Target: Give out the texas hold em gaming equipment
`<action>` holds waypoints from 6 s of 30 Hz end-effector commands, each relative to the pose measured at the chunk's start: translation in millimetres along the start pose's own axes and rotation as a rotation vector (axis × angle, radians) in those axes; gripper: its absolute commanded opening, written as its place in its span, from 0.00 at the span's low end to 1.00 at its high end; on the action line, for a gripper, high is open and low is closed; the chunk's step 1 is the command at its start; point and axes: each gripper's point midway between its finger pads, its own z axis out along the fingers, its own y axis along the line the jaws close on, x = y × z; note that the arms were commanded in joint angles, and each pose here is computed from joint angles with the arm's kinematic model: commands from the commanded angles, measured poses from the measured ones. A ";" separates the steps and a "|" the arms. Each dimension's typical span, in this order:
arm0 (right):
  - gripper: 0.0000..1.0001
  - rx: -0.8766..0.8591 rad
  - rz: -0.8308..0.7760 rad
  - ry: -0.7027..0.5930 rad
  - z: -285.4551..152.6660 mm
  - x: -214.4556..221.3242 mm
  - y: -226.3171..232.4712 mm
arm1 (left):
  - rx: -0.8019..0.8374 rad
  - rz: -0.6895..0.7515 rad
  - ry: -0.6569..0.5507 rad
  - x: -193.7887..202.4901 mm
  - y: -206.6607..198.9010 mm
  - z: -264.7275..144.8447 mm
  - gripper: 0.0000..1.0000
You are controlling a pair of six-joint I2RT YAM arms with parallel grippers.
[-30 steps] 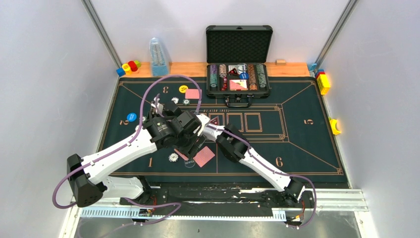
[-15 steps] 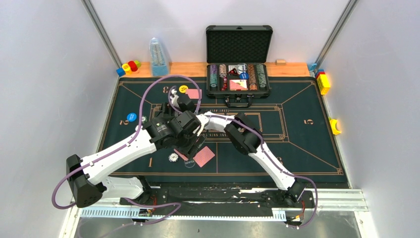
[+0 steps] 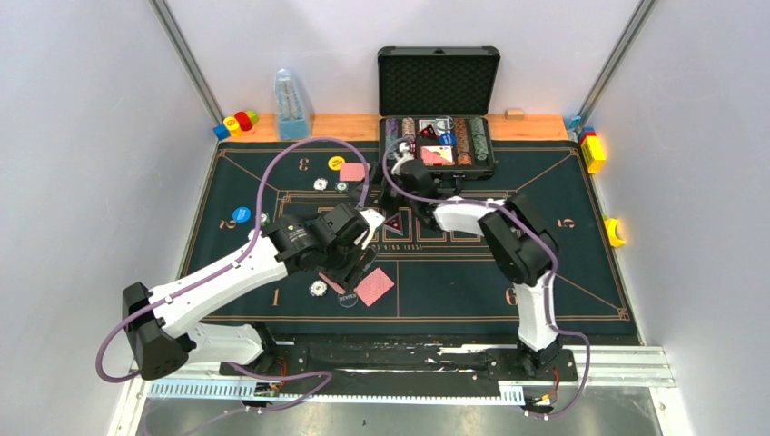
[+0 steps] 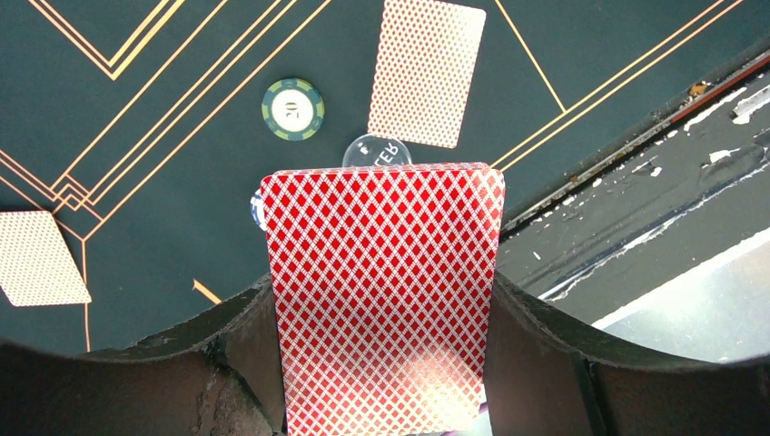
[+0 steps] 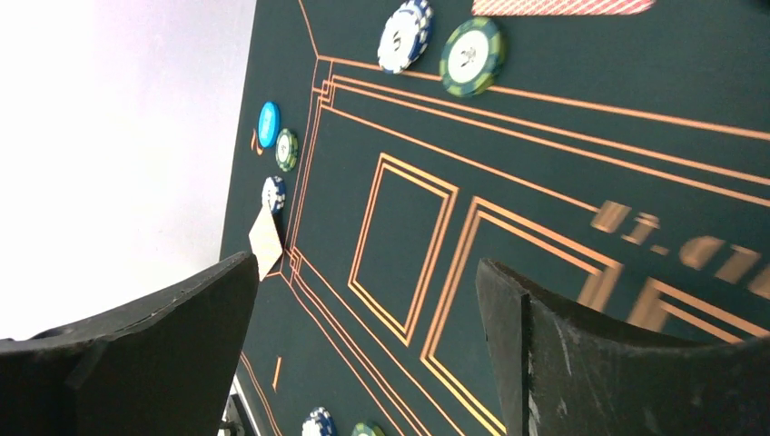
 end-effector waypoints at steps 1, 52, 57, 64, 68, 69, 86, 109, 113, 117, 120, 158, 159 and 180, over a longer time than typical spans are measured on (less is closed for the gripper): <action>0.92 -0.089 -0.107 -0.113 -42.3 -29.0 38.4 | 0.007 0.006 -0.066 -18.5 -2.4 -4.3 0.00; 0.76 -0.503 -0.063 0.494 -157.5 131.3 101.9 | 0.061 0.031 -0.125 -23.1 -9.7 -4.7 0.00; 0.73 -0.416 -0.096 0.443 -157.6 121.7 94.6 | 0.062 0.029 -0.128 -22.4 -9.5 -5.4 0.00; 0.73 -0.360 -0.122 0.388 -164.7 108.8 91.6 | 0.066 0.029 -0.129 -21.8 -10.0 -5.7 0.00; 0.72 -0.348 -0.131 0.369 -167.6 102.9 92.3 | 0.070 0.030 -0.128 -20.8 -10.5 -5.7 0.00; 0.71 -0.348 -0.133 0.368 -168.4 102.0 92.8 | 0.071 0.030 -0.127 -20.6 -10.6 -5.7 0.00; 0.41 -0.326 -0.202 0.306 -187.7 85.4 107.4 | 0.064 0.029 -0.119 -19.3 -9.6 -3.2 0.00; 0.00 -0.283 -0.172 0.078 -244.5 36.5 96.1 | 0.053 0.026 -0.118 -19.4 -7.9 -3.0 0.00; 0.00 -0.306 -0.146 0.052 -269.3 40.5 89.9 | 0.041 0.022 -0.112 -18.3 -6.0 -1.8 0.00; 0.00 -0.303 -0.111 0.000 -289.1 45.4 79.8 | 0.039 0.020 -0.111 -18.7 -5.8 -1.5 0.00; 0.00 -0.280 -0.079 -0.022 -293.5 49.3 67.1 | 0.038 0.019 -0.111 -18.8 -5.6 -2.0 0.00; 0.00 -0.021 0.168 -0.287 41.1 -118.1 -30.7 | 0.017 0.004 -0.161 -22.1 0.4 -12.9 0.00; 0.00 -0.007 0.168 -0.287 44.1 -118.3 -34.1 | 0.016 0.005 -0.162 -22.2 0.7 -13.1 0.00; 0.85 0.102 -0.105 -0.281 -47.9 -132.1 16.9 | 0.016 0.007 -0.163 -20.2 1.2 -13.2 0.00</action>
